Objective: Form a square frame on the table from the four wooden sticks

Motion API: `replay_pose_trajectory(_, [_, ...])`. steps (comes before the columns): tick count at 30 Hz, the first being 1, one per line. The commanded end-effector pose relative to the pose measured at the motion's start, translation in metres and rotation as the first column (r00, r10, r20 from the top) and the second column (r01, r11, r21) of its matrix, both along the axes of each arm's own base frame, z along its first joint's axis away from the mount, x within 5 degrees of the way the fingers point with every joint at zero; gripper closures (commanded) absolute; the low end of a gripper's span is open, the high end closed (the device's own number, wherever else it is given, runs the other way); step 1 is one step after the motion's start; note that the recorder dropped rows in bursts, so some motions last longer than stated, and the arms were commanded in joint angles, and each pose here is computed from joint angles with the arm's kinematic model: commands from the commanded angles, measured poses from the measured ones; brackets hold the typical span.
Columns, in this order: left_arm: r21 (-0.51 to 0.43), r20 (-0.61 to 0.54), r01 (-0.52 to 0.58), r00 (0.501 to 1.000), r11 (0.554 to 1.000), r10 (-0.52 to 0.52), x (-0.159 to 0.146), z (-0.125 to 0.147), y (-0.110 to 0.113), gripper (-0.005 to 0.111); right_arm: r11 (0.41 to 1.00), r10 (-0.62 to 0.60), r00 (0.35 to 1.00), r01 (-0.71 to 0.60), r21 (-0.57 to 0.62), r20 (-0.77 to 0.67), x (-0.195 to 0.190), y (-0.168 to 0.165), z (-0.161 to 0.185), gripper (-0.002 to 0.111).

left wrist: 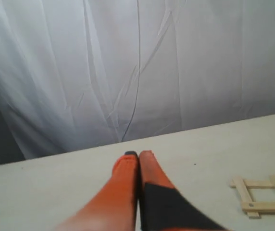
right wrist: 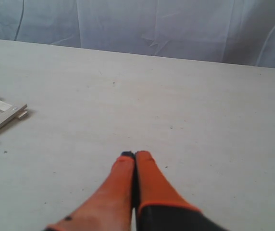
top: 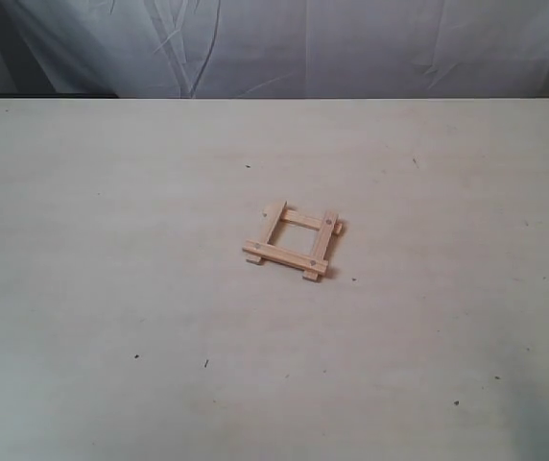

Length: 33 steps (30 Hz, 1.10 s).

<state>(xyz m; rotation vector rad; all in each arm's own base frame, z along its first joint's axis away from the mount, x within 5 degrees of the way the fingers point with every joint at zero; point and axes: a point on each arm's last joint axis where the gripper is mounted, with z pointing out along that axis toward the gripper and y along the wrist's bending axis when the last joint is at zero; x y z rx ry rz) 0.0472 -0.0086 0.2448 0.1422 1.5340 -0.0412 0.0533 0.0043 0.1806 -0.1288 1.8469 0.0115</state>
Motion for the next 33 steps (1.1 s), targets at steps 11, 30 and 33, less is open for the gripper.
replay_pose_trajectory(11, [0.009,-0.175,0.007,0.984,1.0,-0.005,0.008,-0.053,-0.001,0.107,1.0,-0.005,1.0,0.005,0.002,0.014,0.0,0.0,0.001,0.108])
replay_pose_trajectory(30, [0.012,-0.173,0.006,0.985,1.0,-0.004,0.008,-0.053,-0.001,0.107,1.0,-0.005,1.0,0.005,0.002,0.014,0.0,0.0,0.001,0.108])
replay_pose_trajectory(33, [0.012,-0.173,0.006,0.985,1.0,-0.004,0.008,-0.053,-0.001,0.107,1.0,-0.005,1.0,0.005,0.002,0.014,0.0,0.0,0.001,0.108])
